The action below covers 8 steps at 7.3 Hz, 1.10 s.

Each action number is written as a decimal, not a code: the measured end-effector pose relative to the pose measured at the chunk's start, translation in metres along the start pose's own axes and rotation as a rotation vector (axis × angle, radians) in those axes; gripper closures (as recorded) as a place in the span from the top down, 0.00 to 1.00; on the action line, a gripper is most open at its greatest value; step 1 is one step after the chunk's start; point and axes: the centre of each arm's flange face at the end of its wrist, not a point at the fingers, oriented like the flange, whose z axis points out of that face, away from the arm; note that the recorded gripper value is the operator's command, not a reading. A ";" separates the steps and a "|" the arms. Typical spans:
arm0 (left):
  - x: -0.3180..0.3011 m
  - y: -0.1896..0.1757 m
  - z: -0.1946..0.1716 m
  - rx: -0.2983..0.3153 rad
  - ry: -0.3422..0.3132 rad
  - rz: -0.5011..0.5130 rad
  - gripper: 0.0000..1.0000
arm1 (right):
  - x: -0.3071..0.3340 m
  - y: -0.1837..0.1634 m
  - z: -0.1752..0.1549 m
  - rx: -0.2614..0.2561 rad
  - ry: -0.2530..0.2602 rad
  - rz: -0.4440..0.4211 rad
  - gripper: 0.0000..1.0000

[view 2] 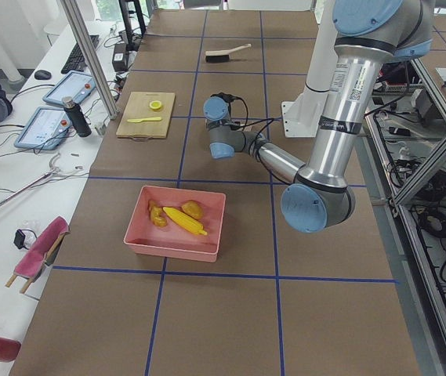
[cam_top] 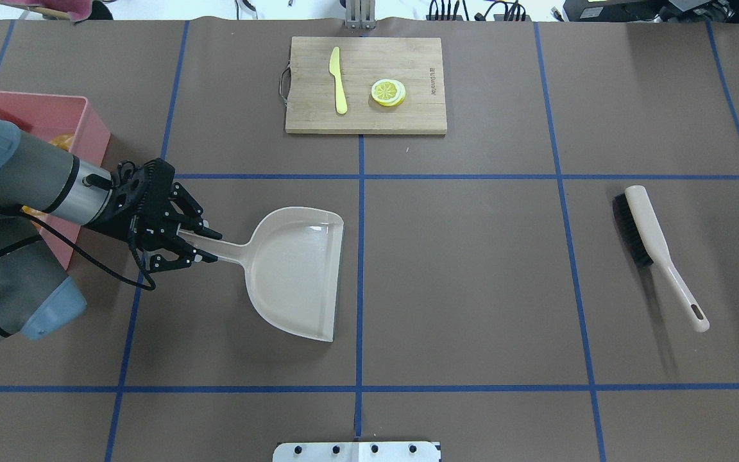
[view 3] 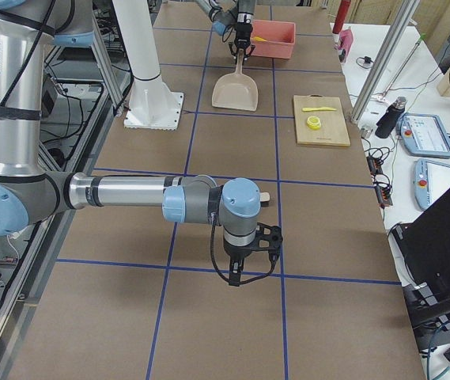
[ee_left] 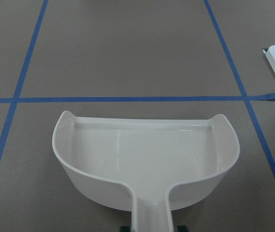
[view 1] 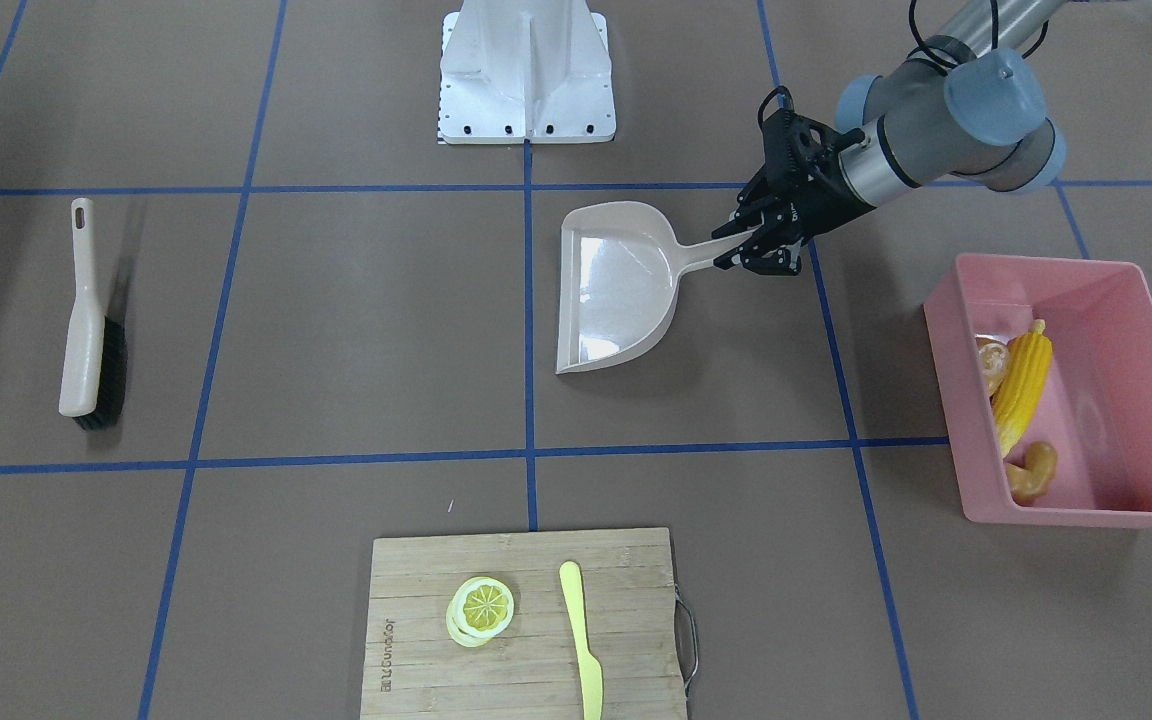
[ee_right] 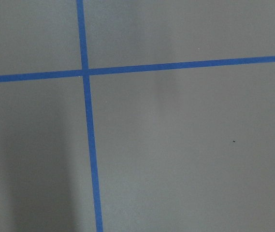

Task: Sweep and dump trash into bin
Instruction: 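Lower the dustpan onto the table and open the left gripper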

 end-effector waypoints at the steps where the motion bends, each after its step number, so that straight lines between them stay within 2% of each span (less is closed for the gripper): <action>1: -0.003 0.000 0.003 -0.001 0.002 0.000 0.16 | 0.000 0.000 0.000 0.000 0.000 0.000 1.00; 2: -0.005 0.001 0.005 -0.003 0.003 -0.002 0.31 | 0.000 0.000 0.000 0.000 0.000 0.000 1.00; 3: -0.007 0.001 0.007 -0.005 0.003 -0.004 0.99 | 0.000 0.000 0.000 0.000 0.000 0.000 1.00; 6: -0.015 0.005 0.000 -0.010 -0.015 -0.013 0.99 | 0.001 0.000 -0.001 0.002 0.000 0.001 1.00; 8: -0.027 0.020 -0.021 -0.030 -0.079 -0.051 0.99 | 0.001 0.000 -0.001 0.002 -0.001 0.005 1.00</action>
